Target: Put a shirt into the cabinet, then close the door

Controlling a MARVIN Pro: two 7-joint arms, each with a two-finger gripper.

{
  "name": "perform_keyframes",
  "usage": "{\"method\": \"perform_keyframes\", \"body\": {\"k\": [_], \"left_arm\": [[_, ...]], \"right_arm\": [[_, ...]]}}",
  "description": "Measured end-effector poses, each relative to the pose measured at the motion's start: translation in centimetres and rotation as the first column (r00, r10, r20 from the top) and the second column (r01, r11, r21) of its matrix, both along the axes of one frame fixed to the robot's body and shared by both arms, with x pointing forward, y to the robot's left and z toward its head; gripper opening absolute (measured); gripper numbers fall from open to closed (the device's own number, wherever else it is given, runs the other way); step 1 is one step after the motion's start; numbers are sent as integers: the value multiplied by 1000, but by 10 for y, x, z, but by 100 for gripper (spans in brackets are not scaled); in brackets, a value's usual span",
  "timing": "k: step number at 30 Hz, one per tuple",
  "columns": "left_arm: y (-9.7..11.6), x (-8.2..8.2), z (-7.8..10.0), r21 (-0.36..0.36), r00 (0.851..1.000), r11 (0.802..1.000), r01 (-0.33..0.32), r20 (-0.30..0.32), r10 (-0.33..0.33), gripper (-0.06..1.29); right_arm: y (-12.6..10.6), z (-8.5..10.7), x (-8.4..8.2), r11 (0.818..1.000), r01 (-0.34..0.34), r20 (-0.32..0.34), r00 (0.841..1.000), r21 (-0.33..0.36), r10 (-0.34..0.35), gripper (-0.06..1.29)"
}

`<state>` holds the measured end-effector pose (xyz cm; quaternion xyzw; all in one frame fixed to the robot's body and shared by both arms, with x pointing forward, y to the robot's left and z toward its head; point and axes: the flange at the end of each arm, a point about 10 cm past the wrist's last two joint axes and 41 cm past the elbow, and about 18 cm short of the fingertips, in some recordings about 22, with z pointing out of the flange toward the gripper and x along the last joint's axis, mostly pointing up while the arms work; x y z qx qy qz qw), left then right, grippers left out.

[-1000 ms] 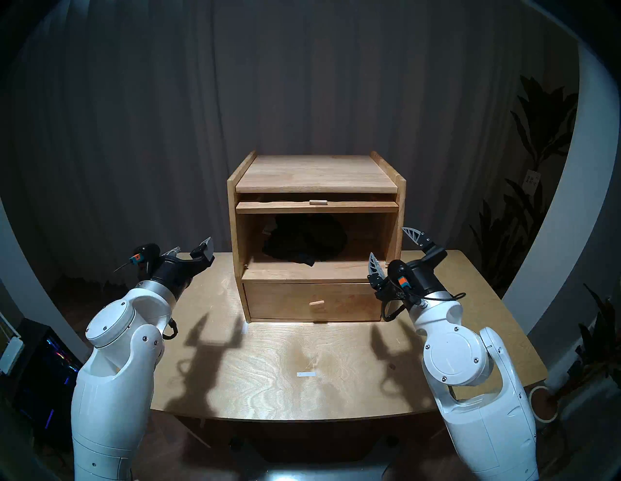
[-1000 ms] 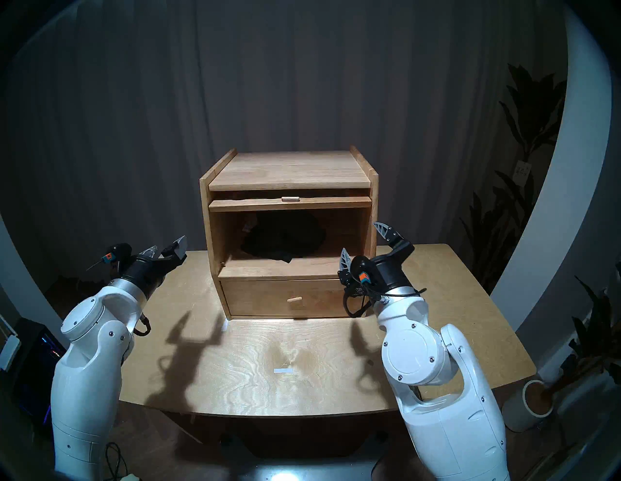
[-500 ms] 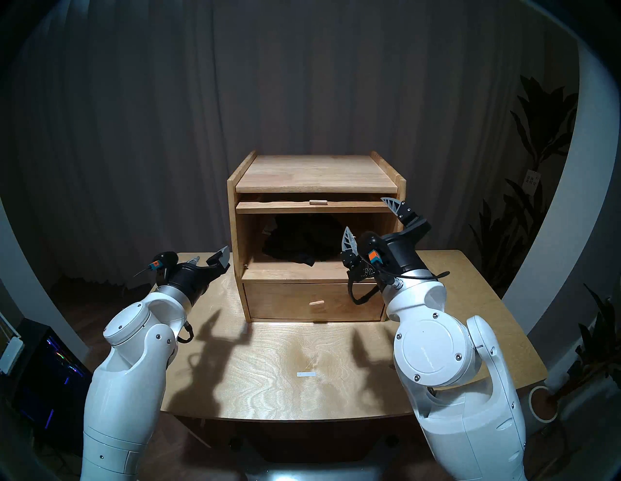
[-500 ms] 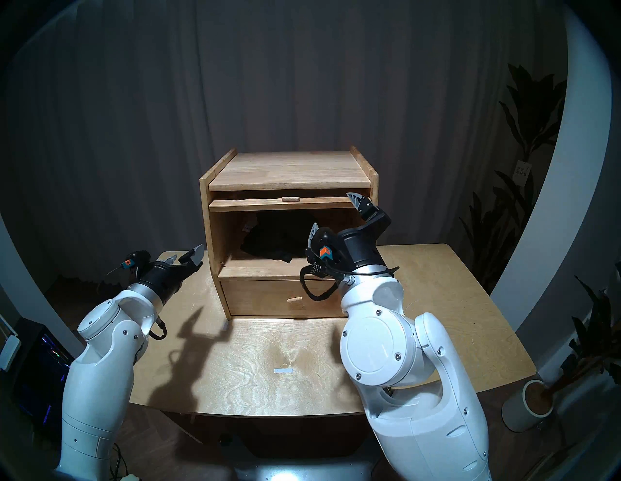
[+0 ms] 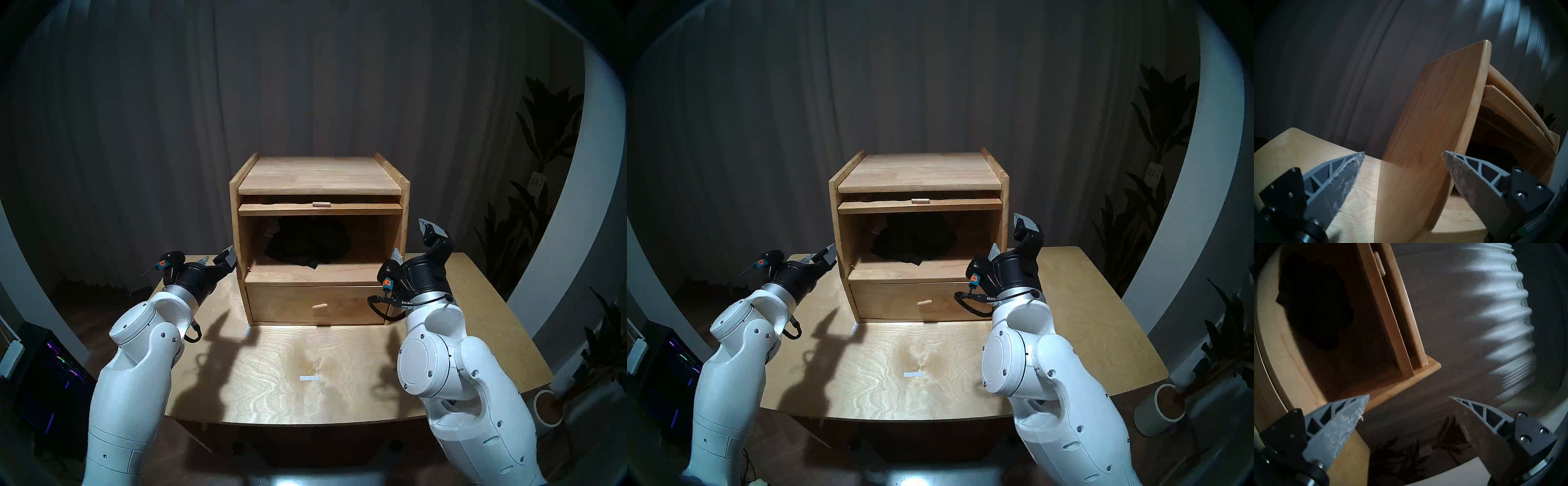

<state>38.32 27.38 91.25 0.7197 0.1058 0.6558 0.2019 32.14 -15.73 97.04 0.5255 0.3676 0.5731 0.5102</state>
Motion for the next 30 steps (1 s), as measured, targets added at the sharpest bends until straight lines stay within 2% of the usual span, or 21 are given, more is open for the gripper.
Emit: {"method": "perform_keyframes", "body": {"k": [3,5,8,15,20,25,30], "left_arm": [[6,3,1,-8,1000,1000,-9,3,9,122],[10,6,-1,-12,1000,1000,-17,0,17,122],[21,13,-8,-20,999,999,-41,-17,41,122],[40,29,-16,-30,997,997,-76,-33,75,122],[46,37,-15,-34,996,996,-84,-26,83,122],[47,43,-12,-39,996,996,-85,-16,85,122],[43,48,-11,-42,997,996,-76,-10,76,122]], "right_arm": [[2,5,1,996,12,41,999,-89,-8,122],[7,7,2,993,10,52,999,-121,-4,122],[19,3,6,989,-9,27,1000,-150,13,122],[43,-17,24,994,-38,-107,994,-104,27,122],[50,-20,38,996,-28,-155,988,-81,15,122],[59,-11,46,998,-25,-174,985,-58,15,122],[86,6,44,997,-77,-182,981,-25,71,122]]}}
